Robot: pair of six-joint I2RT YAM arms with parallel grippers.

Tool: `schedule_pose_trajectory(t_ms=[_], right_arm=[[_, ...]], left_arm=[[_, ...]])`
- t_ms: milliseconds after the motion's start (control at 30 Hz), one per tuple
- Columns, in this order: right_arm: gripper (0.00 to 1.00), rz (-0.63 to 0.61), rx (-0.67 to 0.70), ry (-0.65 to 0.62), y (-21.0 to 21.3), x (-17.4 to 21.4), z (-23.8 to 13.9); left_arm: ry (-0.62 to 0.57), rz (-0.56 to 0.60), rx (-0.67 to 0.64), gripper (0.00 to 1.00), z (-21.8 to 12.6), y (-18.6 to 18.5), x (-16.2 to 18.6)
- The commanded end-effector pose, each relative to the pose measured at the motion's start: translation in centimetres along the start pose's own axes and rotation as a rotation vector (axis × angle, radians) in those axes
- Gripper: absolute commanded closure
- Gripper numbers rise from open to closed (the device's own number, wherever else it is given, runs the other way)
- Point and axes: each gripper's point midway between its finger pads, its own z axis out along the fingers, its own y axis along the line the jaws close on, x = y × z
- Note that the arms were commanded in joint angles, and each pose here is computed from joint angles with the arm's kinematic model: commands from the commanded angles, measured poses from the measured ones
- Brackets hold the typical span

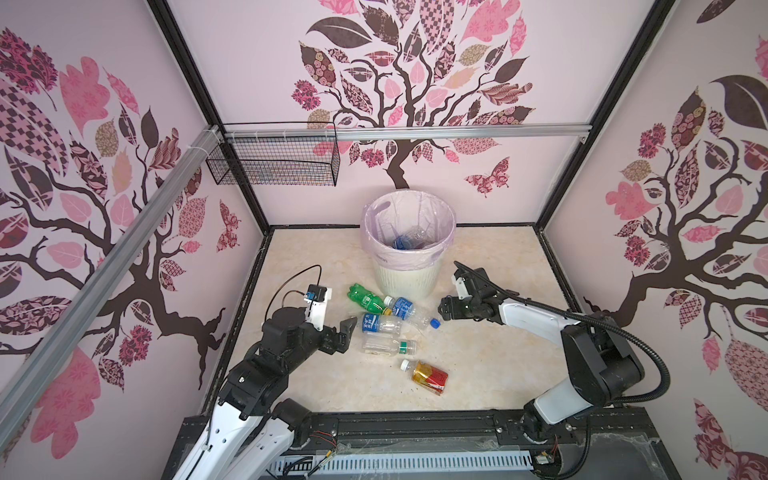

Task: Throw the plastic bottles in the bin
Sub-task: 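Close the right gripper around the blue-labelled clear water bottle, then lift the blue-labelled bottle over the bin with the right gripper and release it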

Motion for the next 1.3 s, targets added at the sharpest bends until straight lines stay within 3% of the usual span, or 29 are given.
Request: schedule_pose_trajectory(t_ms=[0,233,467,667,833,1000,1133,1267], right_arm=[[0.11,0.094,0.045,-0.046,-0.6,-2.0,0.9],[0.17,0.160,0.073,-0.036,-1.2,-2.5,3.2],[0.33,0.152,0.104,-0.026,-2.0,-1.5,3.6],[0.51,0.163,0.116,-0.048,-3.2,-1.2,1.8],[0.54,0.153,0.100,-0.150,-3.0,-2.9,-3.5],[0.56,0.102,0.050,-0.323,-1.0,-6.1,-11.9],[0.58,0.048,-0.065,-0.517,1.6,-8.1,-19.1],[0.58,-0.031,-0.202,-0.608,4.7,-9.0,-24.3]], left_arm=[[0.004,-0.003,0.005,0.05,0.2,0.0,0.3],[0.012,0.003,0.001,0.05,0.2,0.1,0.4],[0.016,0.002,-0.004,0.05,0.3,0.2,0.6],[0.036,-0.016,-0.010,0.05,0.9,0.3,0.9],[0.045,-0.012,-0.008,0.05,1.1,0.2,1.0],[0.048,-0.007,-0.006,0.05,1.2,0.2,0.9],[0.053,0.008,-0.005,0.05,1.3,0.1,0.9],[0.059,0.020,-0.004,0.05,1.3,0.1,0.8]])
